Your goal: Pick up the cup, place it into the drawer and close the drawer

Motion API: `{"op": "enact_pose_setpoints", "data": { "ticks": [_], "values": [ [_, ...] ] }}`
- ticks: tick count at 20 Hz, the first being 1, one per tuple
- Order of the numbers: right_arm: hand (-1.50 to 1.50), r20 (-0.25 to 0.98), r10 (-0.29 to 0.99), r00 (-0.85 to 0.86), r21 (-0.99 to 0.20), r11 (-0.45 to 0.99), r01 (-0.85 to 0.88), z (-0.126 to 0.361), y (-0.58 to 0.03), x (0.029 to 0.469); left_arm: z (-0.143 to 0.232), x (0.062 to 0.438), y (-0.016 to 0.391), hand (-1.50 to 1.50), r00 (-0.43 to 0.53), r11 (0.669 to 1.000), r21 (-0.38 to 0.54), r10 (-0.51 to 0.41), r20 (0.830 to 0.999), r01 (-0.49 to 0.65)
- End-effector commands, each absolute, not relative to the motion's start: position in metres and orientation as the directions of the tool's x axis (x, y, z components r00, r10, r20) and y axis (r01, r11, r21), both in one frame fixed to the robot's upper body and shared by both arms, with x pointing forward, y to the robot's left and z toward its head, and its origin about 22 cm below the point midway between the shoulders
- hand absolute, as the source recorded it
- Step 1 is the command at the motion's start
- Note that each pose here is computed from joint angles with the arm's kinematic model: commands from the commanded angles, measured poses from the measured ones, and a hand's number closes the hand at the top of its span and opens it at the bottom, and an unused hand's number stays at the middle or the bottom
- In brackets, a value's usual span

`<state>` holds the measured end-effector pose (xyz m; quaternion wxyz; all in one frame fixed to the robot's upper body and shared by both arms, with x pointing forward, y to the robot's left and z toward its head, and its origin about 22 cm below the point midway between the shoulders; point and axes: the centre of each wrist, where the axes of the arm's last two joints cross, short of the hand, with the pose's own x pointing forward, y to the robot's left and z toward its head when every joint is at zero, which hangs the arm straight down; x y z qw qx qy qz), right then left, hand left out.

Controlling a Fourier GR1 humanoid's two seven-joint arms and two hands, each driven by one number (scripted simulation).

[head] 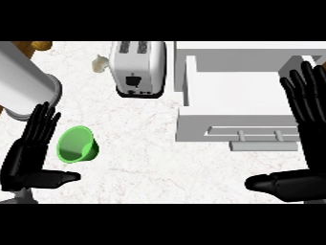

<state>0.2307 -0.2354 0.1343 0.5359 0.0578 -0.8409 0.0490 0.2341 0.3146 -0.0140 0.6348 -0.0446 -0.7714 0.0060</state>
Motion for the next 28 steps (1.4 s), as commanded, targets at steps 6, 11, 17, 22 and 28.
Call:
{"op": "enact_pose_setpoints", "data": {
  "ticks": [6, 11, 17, 22, 28],
  "values": [
    [-1.5, 0.904, -0.036, -0.425, -0.032, 0.988, -0.15, 0.138, -0.227, 0.224, -0.05, 0.23, 0.317, -1.5, -0.158, 0.997, -0.058, 0.065, 0.985, 0.047],
    [-1.5, 0.902, -0.051, -0.429, -0.019, 0.987, -0.158, 0.144, -0.242, 0.221, -0.063, 0.25, 0.337, -1.5, -0.134, 0.996, -0.073, 0.08, 0.988, 0.055],
    [-1.5, 0.903, -0.054, -0.427, -0.015, 0.987, -0.157, 0.146, -0.251, 0.229, -0.098, 0.225, 0.34, -1.5, -0.153, 0.997, -0.077, 0.08, 0.985, 0.028],
    [-1.5, 0.902, -0.054, -0.428, -0.027, 0.983, -0.179, 0.14, -0.234, 0.231, -0.109, 0.251, 0.331, -1.5, -0.135, 0.998, -0.068, 0.068, 0.989, 0.0],
    [-1.5, 0.903, -0.055, -0.425, -0.028, 0.982, -0.188, 0.159, -0.232, 0.208, -0.113, 0.248, 0.346, -1.5, -0.126, 0.997, -0.074, 0.076, 0.989, 0.024]
  ]
}}
